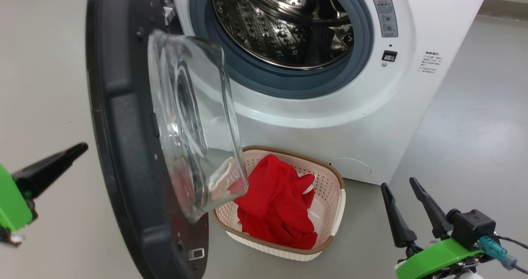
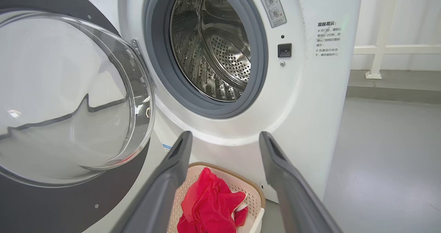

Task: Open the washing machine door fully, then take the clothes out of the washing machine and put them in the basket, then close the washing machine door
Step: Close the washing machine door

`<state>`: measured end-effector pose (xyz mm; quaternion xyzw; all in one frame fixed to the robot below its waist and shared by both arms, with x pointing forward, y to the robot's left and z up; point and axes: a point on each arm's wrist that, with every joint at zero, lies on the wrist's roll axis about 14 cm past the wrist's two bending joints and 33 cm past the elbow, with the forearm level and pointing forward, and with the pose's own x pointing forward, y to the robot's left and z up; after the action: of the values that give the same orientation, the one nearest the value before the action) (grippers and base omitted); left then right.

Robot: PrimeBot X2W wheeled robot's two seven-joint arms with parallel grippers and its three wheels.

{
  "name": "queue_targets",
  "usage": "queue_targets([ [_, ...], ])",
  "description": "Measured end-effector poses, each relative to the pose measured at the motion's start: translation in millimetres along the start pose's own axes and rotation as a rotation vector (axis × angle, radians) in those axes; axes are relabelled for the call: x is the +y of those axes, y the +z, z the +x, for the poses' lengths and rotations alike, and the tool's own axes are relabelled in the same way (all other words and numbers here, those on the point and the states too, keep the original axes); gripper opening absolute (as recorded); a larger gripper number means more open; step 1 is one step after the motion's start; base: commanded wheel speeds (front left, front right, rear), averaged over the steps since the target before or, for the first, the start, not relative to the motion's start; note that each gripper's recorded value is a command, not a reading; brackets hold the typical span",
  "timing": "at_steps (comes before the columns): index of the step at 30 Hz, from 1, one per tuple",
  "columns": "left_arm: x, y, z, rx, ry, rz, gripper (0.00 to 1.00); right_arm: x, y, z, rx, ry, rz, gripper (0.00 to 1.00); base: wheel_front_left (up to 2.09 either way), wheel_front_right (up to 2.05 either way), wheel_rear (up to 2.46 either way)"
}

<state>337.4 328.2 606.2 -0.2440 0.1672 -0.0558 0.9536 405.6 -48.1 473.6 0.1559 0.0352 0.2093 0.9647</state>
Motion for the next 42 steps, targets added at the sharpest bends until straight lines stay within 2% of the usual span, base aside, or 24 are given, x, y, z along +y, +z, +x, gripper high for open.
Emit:
queue_targets([
  [3, 11.6, -11.7, -5.5, -0.008, 0.037, -0.008, 0.00, 3.6, -4.0, -4.7, 0.013, 0.006, 0.001, 1.00, 0.00, 0.00, 0.00],
  [4, 14.3, -15.8, -6.5, -0.013, 0.045, -0.014, 0.12, 4.5, -4.0, -5.2, 0.013, 0.008, 0.000, 1.00, 0.00, 0.00, 0.00],
  [6, 21.0, -24.1, -9.4, -0.023, 0.063, -0.031, 0.26, 6.6, -2.2, -4.9, 0.008, 0.013, -0.002, 1.00, 0.00, 0.00, 0.00],
  [10, 34.0, -38.3, -15.7, -0.054, 0.100, -0.063, 0.48, 9.8, 0.5, -4.6, 0.001, 0.021, -0.006, 1.00, 0.00, 0.00, 0.00],
  [13, 40.8, -43.8, -18.9, -0.076, 0.120, -0.077, 0.92, 11.0, 1.5, -4.5, -0.001, 0.024, -0.007, 1.00, 0.00, 0.00, 0.00],
  [14, 43.8, -46.9, -20.2, -0.085, 0.131, -0.079, 0.92, 11.4, 1.6, -4.5, -0.002, 0.025, -0.007, 1.00, 0.00, 0.00, 0.00],
  [15, 47.6, -50.3, -22.0, -0.095, 0.144, -0.083, 1.00, 12.1, 1.8, -4.4, -0.002, 0.027, -0.007, 1.00, 0.00, 0.00, 0.00],
  [19, 66.3, -68.7, -27.7, -0.117, 0.217, -0.071, 1.00, 12.4, -0.6, -7.2, 0.005, 0.026, -0.007, 1.00, 0.00, 0.00, 0.00],
  [25, 81.7, -99.7, -35.4, -0.148, 0.275, -0.114, 1.00, 15.4, -2.3, -8.2, 0.011, 0.034, -0.009, 1.00, 0.00, 0.00, 0.00],
  [37, 90.4, -123.5, -41.4, -0.315, 0.335, -0.176, 1.00, 19.2, -3.3, -6.2, 0.015, 0.047, -0.009, 1.00, 0.00, 0.00, 0.00],
  [42, 92.1, -130.1, -41.9, -0.378, 0.363, -0.133, 1.00, 18.5, -4.1, -6.2, 0.017, 0.045, -0.009, 1.00, 0.00, 0.00, 0.00],
])
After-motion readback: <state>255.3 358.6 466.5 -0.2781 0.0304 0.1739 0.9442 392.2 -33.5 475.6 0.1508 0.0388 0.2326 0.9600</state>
